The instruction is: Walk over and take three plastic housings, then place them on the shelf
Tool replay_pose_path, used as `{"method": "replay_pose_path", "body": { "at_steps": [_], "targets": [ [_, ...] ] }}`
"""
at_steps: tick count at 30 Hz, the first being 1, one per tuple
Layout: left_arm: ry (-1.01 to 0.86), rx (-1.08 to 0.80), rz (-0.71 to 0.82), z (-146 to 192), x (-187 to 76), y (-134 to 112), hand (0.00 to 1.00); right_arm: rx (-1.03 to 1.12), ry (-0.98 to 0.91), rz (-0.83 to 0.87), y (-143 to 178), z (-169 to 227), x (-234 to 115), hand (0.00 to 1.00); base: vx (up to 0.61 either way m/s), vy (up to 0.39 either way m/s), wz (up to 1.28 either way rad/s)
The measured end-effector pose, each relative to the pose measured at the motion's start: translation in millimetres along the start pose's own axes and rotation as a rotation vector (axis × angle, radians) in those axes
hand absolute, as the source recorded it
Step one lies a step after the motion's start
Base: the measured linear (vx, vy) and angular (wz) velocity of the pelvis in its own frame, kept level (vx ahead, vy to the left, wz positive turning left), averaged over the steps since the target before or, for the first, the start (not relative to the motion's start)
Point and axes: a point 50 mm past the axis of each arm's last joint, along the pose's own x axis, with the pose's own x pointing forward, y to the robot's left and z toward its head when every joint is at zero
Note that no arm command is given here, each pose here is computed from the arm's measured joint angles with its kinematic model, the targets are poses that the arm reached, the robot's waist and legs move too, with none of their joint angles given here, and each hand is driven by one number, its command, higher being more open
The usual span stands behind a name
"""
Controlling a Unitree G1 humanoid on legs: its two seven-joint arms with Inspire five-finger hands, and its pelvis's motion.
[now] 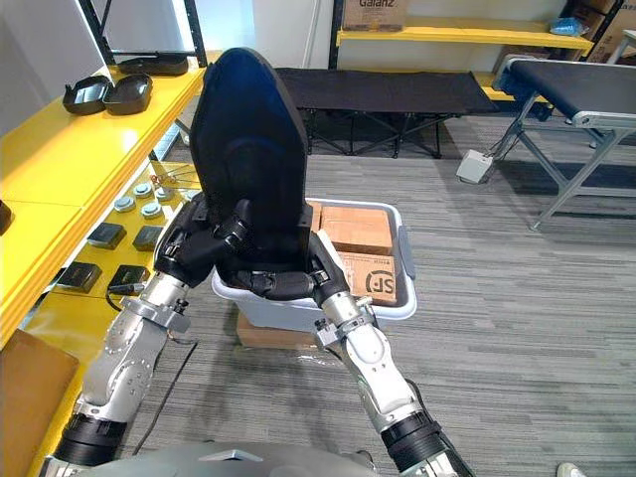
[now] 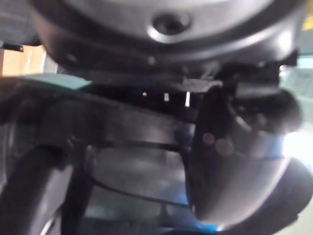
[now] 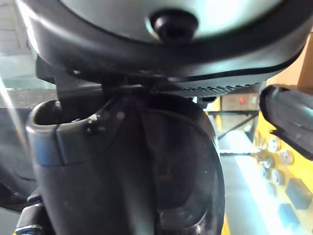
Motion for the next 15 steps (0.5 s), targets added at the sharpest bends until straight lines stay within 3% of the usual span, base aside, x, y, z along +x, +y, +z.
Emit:
{"method": "replay_pose_path", "body": {
  "at_steps": [5, 10, 15],
  "targets": [
    [0.06, 0.184, 0.169, -12.0, -4.6, 9.6, 0.0, -0.005, -0.001, -0.007, 0.6, 2.9, 1.3, 1.0, 0.0, 0.0, 0.0],
    [0.153, 0.326, 0.452, -26.8, -29.8, 39.6, 0.0, -0.069, -0.047, -0.004, -1.6, 14.9, 2.8, 1.0, 0.0, 0.0, 0.0],
    [0.049, 0.336, 0.679, -10.0, -45.1, 62.7, 0.0, -0.021, -0.024, 0.048, 7.6, 15.5, -5.3, 1.0, 0.0, 0.0, 0.0]
  ]
}}
